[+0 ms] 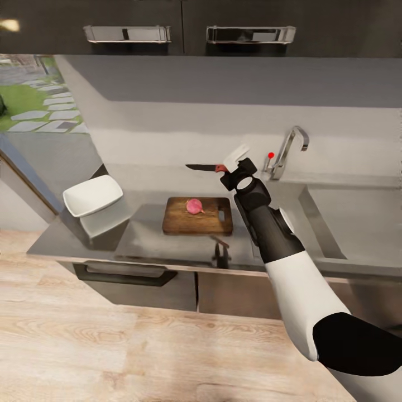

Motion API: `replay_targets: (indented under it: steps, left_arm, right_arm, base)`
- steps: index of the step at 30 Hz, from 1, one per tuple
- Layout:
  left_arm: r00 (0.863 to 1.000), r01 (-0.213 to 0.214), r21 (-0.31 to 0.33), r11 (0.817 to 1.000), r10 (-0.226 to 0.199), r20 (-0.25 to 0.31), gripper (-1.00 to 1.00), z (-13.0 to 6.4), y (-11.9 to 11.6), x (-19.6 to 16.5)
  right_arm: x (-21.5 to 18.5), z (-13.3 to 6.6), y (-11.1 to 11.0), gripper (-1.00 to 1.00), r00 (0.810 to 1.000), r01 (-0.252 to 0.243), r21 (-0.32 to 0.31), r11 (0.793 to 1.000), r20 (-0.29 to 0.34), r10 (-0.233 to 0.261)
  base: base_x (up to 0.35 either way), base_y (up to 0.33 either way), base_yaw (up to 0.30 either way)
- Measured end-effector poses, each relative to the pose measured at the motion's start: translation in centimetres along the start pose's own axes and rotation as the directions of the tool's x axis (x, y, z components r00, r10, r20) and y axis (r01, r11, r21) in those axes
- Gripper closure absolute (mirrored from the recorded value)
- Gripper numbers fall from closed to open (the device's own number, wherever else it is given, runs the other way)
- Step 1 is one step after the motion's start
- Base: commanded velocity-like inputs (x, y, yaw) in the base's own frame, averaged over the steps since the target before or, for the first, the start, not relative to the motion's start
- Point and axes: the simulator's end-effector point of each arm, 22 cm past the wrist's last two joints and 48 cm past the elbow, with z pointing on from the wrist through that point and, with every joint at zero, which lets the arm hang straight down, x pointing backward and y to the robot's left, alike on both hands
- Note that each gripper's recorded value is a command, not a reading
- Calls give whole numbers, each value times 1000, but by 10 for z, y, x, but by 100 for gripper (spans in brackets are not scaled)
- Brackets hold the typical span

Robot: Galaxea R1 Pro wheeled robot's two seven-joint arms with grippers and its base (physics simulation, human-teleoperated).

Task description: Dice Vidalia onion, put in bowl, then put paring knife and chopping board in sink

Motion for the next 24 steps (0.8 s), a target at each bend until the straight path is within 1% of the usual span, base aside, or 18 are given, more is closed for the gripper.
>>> replay_targets:
  steps: [2, 3, 4, 5, 6, 7, 8, 9, 12, 13, 14, 15, 17, 19, 21, 23, 24]
  left_arm:
    - [1000, 0, 0, 1000, 0, 2, -100, 0, 0, -1]
    - [1000, 0, 1, 1000, 0, 3, -100, 0, 0, -1]
    - [1000, -1, 1, 1000, 1, 4, -100, 0, -1, -2]
    - [1000, -3, 1, 1000, 3, 5, -100, 0, -1, -2]
    - [1000, -8, 2, 1000, 8, 9, -100, 0, -1, -4]
    - [1000, -15, 5, 1000, 15, 17, -100, 0, -3, -8]
    - [1000, -17, 7, 1000, 17, 22, -100, 0, -3, -10]
    - [1000, -18, 8, 1000, 18, 24, -100, 0, -4, -11]
    - [999, -20, 10, 1000, 19, 31, -100, 0, -5, -15]
    - [999, -20, 11, 1000, 20, 32, -100, 0, -5, -15]
    - [999, -20, 11, 1000, 20, 33, -100, 0, -5, -16]
    - [999, -20, 11, 1000, 20, 33, -100, 0, -5, -16]
    - [999, -20, 11, 1000, 20, 34, -100, 0, -5, -16]
    - [999, -21, 12, 1000, 20, 36, -100, 0, -6, -17]
    - [999, -20, 13, 1000, 20, 39, -100, 0, -6, -19]
    - [999, -20, 13, 1000, 20, 40, -100, 0, -6, -19]
    - [999, -20, 13, 1000, 20, 41, -100, 0, -6, -19]
  right_arm:
    - [0, 0, -3, 100, 1000, 1, 15, 1000, 0, -1]
    - [0, 0, -8, 100, 1000, 2, 38, 999, -1, -2]
    - [1, 0, -15, 100, 1000, 4, 70, 998, -2, -4]
    - [2, 0, -18, 100, 1000, 5, 88, 996, -4, -5]
    - [6, 1, -28, 100, 1000, 13, 145, 989, -14, -11]
    - [10, 2, -35, 100, 998, 57, 221, 973, -30, -52]
    - [10, 2, -33, 100, 996, 83, 246, 966, -35, -77]
    - [10, 2, -31, 100, 995, 97, 258, 961, -37, -91]
    - [8, 4, -24, 100, 986, 164, 332, 929, -19, -168]
    - [12, 7, -22, 100, 980, 188, 368, 910, -14, -197]
    - [24, 11, -19, 100, 973, 221, 412, 884, -24, -232]
    - [27, 11, -18, 100, 969, 232, 426, 874, -28, -244]
    - [32, 10, -13, 100, 958, 264, 466, 844, -26, -286]
    - [29, 8, -8, 100, 947, 283, 494, 822, -8, -322]
    - [27, 6, -7, 100, 944, 284, 513, 810, 0, -331]
    - [25, 1, -11, 100, 944, 271, 546, 793, 8, -329]
    - [25, 0, -13, 100, 945, 266, 555, 788, 10, -326]
  base:
    - [-65, 0, 0]
    - [-33, 0, 0]
    - [-26, 0, 0]
    - [-13, 0, 0]
    - [-4, 0, 0]
    - [-3, 0, 0]
    - [-2, 0, 0]
    - [-1, 0, 0]
    - [0, 0, 0]
    - [0, 0, 0]
    - [0, 0, 0]
    - [0, 0, 0]
    - [0, 0, 0]
    - [0, 0, 0]
    - [0, 0, 0]
    - [0, 0, 0]
    - [0, 0, 0]
